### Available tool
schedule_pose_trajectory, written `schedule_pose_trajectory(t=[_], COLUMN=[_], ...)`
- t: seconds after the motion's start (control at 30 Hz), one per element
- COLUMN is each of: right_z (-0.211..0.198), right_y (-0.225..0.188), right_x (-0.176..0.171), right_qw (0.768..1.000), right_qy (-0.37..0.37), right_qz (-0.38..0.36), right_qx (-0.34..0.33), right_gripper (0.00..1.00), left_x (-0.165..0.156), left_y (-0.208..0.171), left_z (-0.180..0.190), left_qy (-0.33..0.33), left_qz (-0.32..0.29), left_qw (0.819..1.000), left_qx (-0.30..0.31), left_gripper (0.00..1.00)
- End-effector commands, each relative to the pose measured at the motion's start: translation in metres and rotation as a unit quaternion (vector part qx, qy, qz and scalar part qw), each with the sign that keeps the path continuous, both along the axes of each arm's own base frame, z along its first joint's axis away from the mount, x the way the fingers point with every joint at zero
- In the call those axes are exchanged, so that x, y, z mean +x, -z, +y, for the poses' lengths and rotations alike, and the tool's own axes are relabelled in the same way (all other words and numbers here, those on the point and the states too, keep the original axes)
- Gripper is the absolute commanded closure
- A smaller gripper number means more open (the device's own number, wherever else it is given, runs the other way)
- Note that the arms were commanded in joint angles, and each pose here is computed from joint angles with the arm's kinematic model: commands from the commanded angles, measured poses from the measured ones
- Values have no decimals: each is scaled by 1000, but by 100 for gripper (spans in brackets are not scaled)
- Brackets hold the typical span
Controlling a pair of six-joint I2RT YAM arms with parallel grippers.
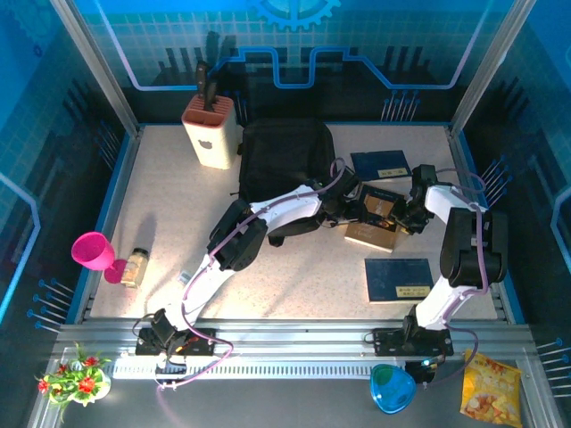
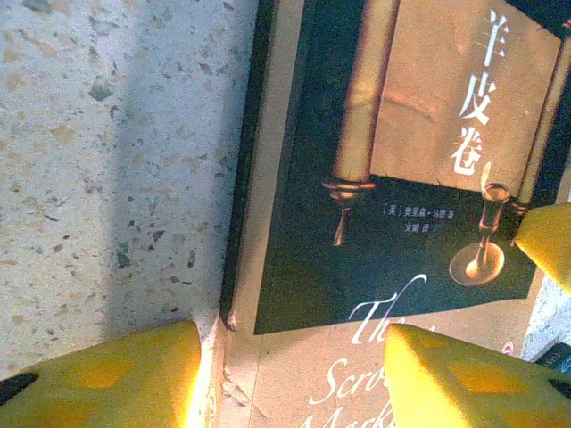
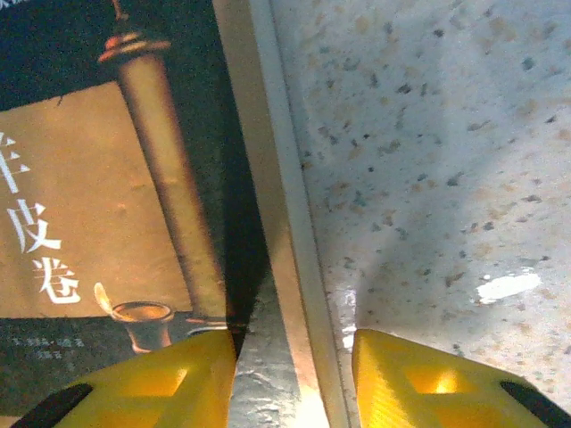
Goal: Pack books, pencil case, and school supplies into a backpack
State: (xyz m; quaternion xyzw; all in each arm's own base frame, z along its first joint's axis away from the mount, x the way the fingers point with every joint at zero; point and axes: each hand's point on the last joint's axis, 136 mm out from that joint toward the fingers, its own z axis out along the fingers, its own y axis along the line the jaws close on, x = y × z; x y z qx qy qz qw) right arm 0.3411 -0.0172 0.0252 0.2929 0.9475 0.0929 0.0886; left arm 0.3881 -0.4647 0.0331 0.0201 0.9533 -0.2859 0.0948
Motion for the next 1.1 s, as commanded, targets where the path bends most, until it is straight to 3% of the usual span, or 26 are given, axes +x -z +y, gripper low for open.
schedule_pose_trajectory(t=[0.0,0.23,0.57,0.77,1.07], right_z=[12,16,16,19,31], right_y=[13,18,11,11,14], right_x=[-9,-9,-7,-7,-5], right_qw=[998,993,992,990,987], right_qy=[5,25,29,28,16], right_qz=[18,9,-8,-10,-13], right_qx=[56,112,126,135,159], right_gripper=[59,65,68,70,75], left_x=[-17,-24,-31,-36,-34], left_y=[22,-25,-105,-103,-68], left_z=[-5,-31,-43,-37,-31], left_qy=[8,38,66,60,31], left_qz=[55,86,70,68,92], left_qw=[998,991,975,975,981], left_qx=[-4,-99,-198,-201,-170], left_gripper=[43,46,55,63,57])
